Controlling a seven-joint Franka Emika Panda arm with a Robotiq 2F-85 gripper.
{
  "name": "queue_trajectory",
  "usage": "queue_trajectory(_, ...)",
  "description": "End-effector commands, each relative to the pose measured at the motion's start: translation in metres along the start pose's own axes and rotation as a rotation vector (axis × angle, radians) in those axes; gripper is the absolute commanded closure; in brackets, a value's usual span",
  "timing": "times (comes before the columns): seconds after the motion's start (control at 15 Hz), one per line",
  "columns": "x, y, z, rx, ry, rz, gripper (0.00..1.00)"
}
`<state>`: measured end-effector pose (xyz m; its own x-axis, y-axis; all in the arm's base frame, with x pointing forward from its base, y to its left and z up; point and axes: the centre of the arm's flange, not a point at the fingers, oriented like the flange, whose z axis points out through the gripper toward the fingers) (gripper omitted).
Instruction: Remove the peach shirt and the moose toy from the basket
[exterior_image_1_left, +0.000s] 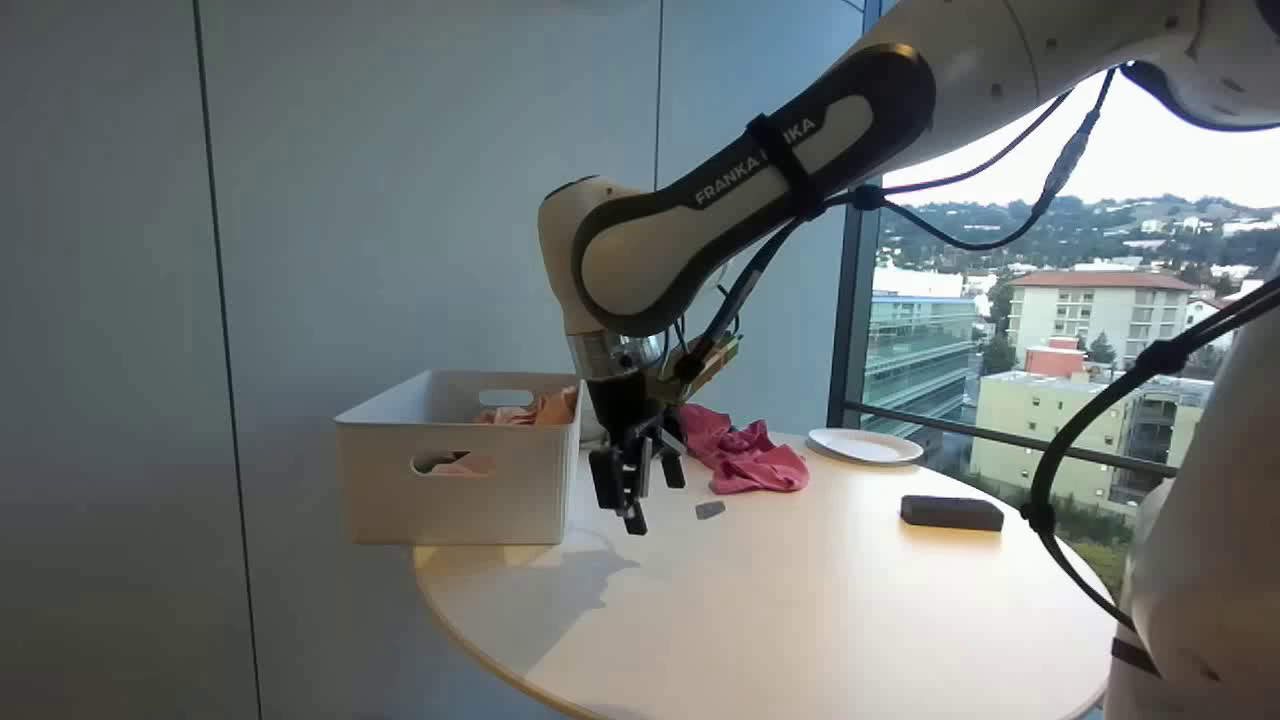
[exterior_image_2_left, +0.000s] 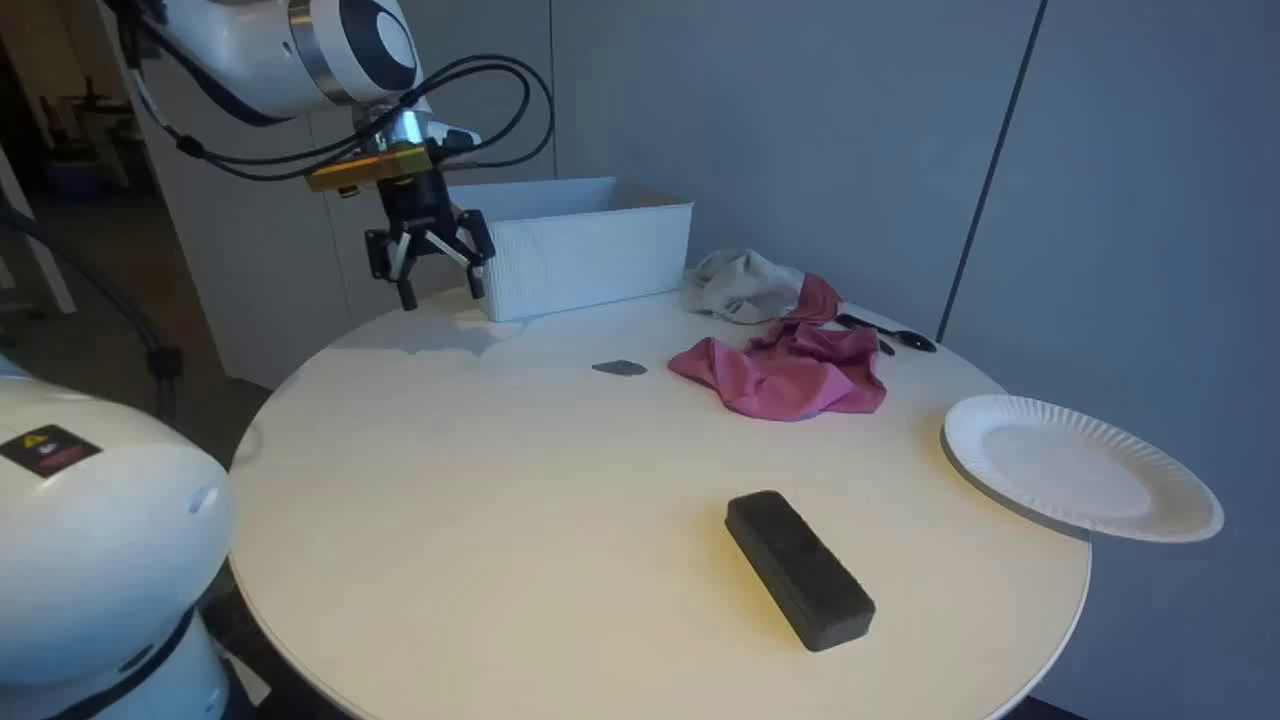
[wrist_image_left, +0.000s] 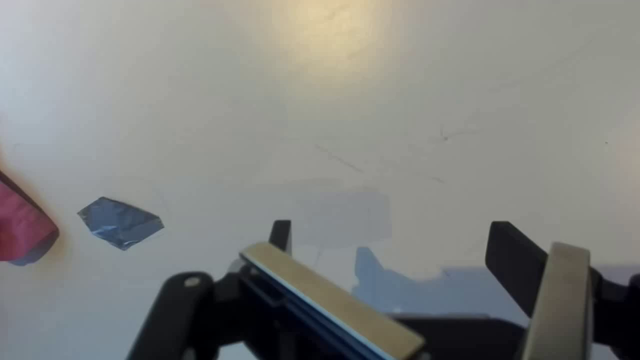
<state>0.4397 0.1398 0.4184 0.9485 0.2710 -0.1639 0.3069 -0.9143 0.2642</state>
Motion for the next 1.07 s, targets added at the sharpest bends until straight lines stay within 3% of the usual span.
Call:
queue_trajectory(0.0, 0.001, 0.000, -0.002, 0.000, 0.003, 0.001, 0.00)
queue_trajectory(0.33, 0.001, 0.001, -0.004, 0.000, 0.009, 0.002, 0.00)
queue_trajectory(0.47, -0.002, 0.000, -0.016, -0.038, 0.025, 0.001, 0.00)
queue_trajectory(0.87, -0.026, -0.003, -0.145, -0.291, 0.224, -0.087, 0.00)
queue_trajectory(1.0, -0.014, 0.002, -0.191, -0.375, 0.314, -0.104, 0.00)
